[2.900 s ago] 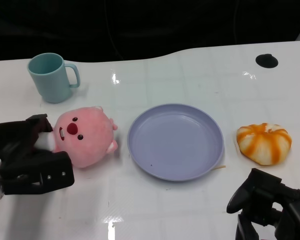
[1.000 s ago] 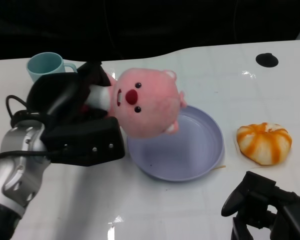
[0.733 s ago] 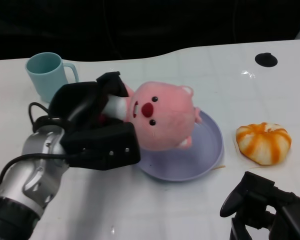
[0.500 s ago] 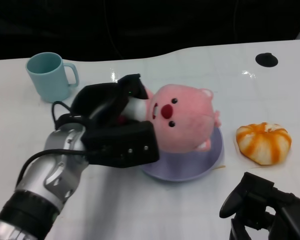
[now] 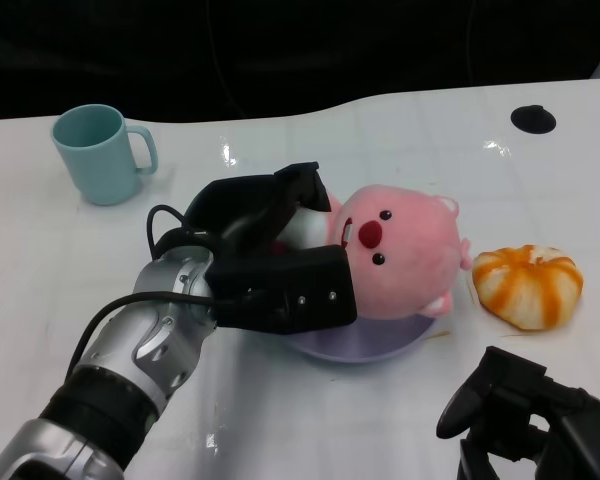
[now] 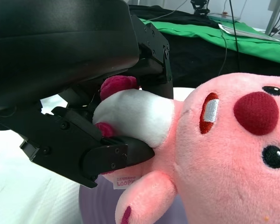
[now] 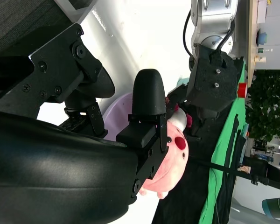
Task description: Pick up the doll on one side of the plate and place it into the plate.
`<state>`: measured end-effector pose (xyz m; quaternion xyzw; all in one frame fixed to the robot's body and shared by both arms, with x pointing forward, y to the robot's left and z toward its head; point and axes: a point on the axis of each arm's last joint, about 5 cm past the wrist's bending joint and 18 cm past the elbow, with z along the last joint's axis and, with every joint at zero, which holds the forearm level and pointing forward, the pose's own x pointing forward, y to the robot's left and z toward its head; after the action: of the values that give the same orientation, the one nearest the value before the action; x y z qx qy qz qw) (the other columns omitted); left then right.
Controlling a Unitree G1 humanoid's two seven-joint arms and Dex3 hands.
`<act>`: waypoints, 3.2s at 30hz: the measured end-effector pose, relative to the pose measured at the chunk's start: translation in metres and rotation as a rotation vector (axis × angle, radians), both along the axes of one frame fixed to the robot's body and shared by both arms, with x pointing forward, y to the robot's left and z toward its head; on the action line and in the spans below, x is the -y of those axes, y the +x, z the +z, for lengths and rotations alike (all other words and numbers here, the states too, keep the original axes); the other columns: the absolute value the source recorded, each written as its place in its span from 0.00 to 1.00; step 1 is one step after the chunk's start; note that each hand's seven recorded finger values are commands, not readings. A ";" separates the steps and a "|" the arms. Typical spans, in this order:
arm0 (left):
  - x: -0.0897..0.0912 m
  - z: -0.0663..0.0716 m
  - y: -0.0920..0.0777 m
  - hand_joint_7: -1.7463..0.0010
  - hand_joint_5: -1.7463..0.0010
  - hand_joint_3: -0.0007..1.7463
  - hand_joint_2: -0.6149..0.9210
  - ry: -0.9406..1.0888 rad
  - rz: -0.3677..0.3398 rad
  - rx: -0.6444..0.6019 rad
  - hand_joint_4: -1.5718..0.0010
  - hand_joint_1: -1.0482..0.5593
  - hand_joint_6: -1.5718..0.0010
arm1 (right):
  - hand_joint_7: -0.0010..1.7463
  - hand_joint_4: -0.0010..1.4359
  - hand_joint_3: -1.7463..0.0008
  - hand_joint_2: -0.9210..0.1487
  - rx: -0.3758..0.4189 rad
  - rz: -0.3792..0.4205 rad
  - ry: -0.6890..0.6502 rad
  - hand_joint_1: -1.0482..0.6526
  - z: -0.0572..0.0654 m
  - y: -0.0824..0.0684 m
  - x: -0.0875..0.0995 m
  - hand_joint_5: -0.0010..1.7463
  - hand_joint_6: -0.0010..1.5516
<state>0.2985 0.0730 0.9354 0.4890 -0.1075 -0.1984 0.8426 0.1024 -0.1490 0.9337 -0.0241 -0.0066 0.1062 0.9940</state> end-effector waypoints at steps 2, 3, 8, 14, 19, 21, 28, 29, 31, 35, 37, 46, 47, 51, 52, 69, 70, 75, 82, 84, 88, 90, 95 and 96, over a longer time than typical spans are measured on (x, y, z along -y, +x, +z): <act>0.000 0.003 0.000 0.81 0.03 0.27 0.87 0.009 -0.004 -0.013 0.52 0.46 0.45 | 0.91 0.49 0.23 0.43 0.000 0.001 0.002 0.67 0.000 0.000 0.000 1.00 0.36; 0.001 0.006 0.000 0.89 0.09 0.18 0.93 0.015 -0.013 -0.020 0.55 0.44 0.47 | 0.91 0.49 0.23 0.43 0.000 0.001 0.003 0.67 0.000 0.000 0.000 1.00 0.36; -0.007 0.023 -0.001 1.00 0.75 0.21 1.00 0.099 -0.098 -0.049 0.83 0.19 0.77 | 0.91 0.49 0.23 0.44 0.000 -0.001 0.002 0.66 0.000 0.000 0.000 1.00 0.36; -0.017 0.045 -0.005 1.00 0.83 0.28 1.00 0.215 -0.179 -0.038 0.95 0.10 0.88 | 0.91 0.49 0.22 0.44 0.000 -0.002 0.002 0.67 0.000 0.000 0.001 1.00 0.36; -0.022 0.055 -0.009 1.00 0.83 0.29 1.00 0.264 -0.212 -0.040 0.98 0.06 0.90 | 0.91 0.48 0.23 0.44 0.000 -0.003 0.002 0.67 0.000 0.000 0.001 1.00 0.36; -0.025 0.059 -0.011 1.00 0.83 0.29 1.00 0.270 -0.219 -0.038 0.98 0.06 0.90 | 0.91 0.48 0.23 0.44 0.000 -0.002 0.002 0.67 0.000 0.000 0.001 1.00 0.36; -0.045 0.059 -0.023 0.98 0.78 0.25 1.00 0.113 -0.230 -0.039 0.92 0.14 0.84 | 0.90 0.48 0.23 0.44 0.000 -0.002 0.005 0.67 0.000 0.000 0.001 1.00 0.36; -0.049 0.057 -0.025 0.97 0.76 0.23 1.00 0.075 -0.228 -0.048 0.89 0.17 0.81 | 0.90 0.48 0.23 0.44 0.000 -0.002 0.005 0.67 0.000 0.000 0.001 1.00 0.36; -0.056 0.054 -0.030 0.95 0.73 0.21 1.00 -0.019 -0.216 -0.055 0.84 0.20 0.77 | 0.90 0.48 0.23 0.44 0.000 -0.002 0.006 0.67 0.000 0.000 0.001 1.00 0.36; -0.067 0.042 -0.041 0.92 0.60 0.12 1.00 -0.281 -0.174 -0.063 0.75 0.35 0.64 | 0.90 0.49 0.24 0.44 0.001 -0.001 0.006 0.66 0.000 0.000 0.001 1.00 0.36; -0.070 0.034 -0.048 0.90 0.55 0.10 1.00 -0.406 -0.154 -0.083 0.71 0.40 0.59 | 0.90 0.49 0.23 0.44 0.001 -0.002 0.005 0.66 0.000 0.000 0.001 1.00 0.36; -0.082 0.022 -0.074 0.65 0.32 0.29 0.90 -0.764 -0.063 -0.129 0.62 0.51 0.55 | 0.90 0.48 0.23 0.44 0.000 -0.002 0.005 0.66 0.000 0.000 0.001 1.00 0.36; -0.083 0.021 -0.076 0.56 0.29 0.42 0.83 -0.796 -0.053 -0.145 0.62 0.53 0.57 | 0.90 0.48 0.23 0.44 -0.001 -0.003 0.005 0.66 0.000 0.000 0.001 1.00 0.36; -0.087 0.017 -0.087 0.39 0.18 0.61 0.74 -0.963 -0.021 -0.238 0.56 0.58 0.55 | 0.90 0.48 0.23 0.43 -0.003 -0.002 0.007 0.66 0.000 0.000 0.001 1.00 0.36; -0.088 0.016 -0.091 0.36 0.16 0.65 0.72 -0.997 -0.012 -0.262 0.56 0.58 0.55 | 0.90 0.48 0.23 0.43 -0.002 -0.002 0.007 0.66 0.000 0.000 0.001 1.00 0.36; -0.098 0.001 -0.141 0.14 0.00 0.72 0.78 -1.169 0.212 -0.506 0.51 0.60 0.57 | 0.90 0.49 0.23 0.43 0.002 0.005 0.011 0.66 0.001 0.001 -0.001 1.00 0.37; -0.098 0.001 -0.143 0.14 0.00 0.72 0.78 -1.174 0.220 -0.519 0.50 0.61 0.57 | 0.90 0.49 0.23 0.43 0.002 0.005 0.012 0.66 0.001 0.001 -0.001 1.00 0.37; -0.101 -0.001 -0.153 0.12 0.00 0.72 0.78 -1.189 0.255 -0.583 0.47 0.62 0.55 | 0.90 0.49 0.23 0.44 0.002 0.006 0.014 0.67 0.001 0.001 -0.001 1.00 0.37; -0.101 -0.004 -0.159 0.07 0.00 0.73 0.77 -1.192 0.282 -0.634 0.46 0.62 0.56 | 0.90 0.49 0.23 0.44 0.004 0.001 0.009 0.66 0.001 0.001 0.000 1.00 0.37; -0.101 -0.004 -0.160 0.03 0.00 0.74 0.76 -1.190 0.285 -0.639 0.46 0.61 0.57 | 0.90 0.49 0.23 0.44 0.005 0.000 0.007 0.66 0.001 0.001 0.001 1.00 0.37; -0.102 -0.011 -0.159 0.00 0.00 0.77 0.74 -1.182 0.303 -0.674 0.46 0.60 0.58 | 0.90 0.49 0.22 0.45 0.009 -0.001 0.001 0.66 0.001 0.001 0.001 1.00 0.37; -0.103 -0.014 -0.158 0.00 0.00 0.78 0.73 -1.176 0.306 -0.692 0.46 0.61 0.58 | 0.90 0.50 0.22 0.45 0.010 -0.001 -0.002 0.67 0.000 0.001 0.002 1.00 0.38; -0.106 -0.020 -0.155 0.00 0.00 0.78 0.73 -1.177 0.308 -0.707 0.44 0.61 0.57 | 0.90 0.50 0.21 0.46 0.016 0.000 -0.003 0.68 -0.003 0.002 0.003 1.00 0.38; -0.106 -0.021 -0.154 0.00 0.00 0.78 0.72 -1.178 0.308 -0.709 0.44 0.61 0.57 | 0.90 0.50 0.21 0.46 0.013 -0.001 -0.003 0.69 -0.004 0.002 0.003 1.00 0.38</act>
<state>0.1440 0.1787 0.9148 -0.1332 0.1544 -0.1331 0.9699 0.1039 -0.1517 0.9299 -0.0263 -0.0132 0.1058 0.9940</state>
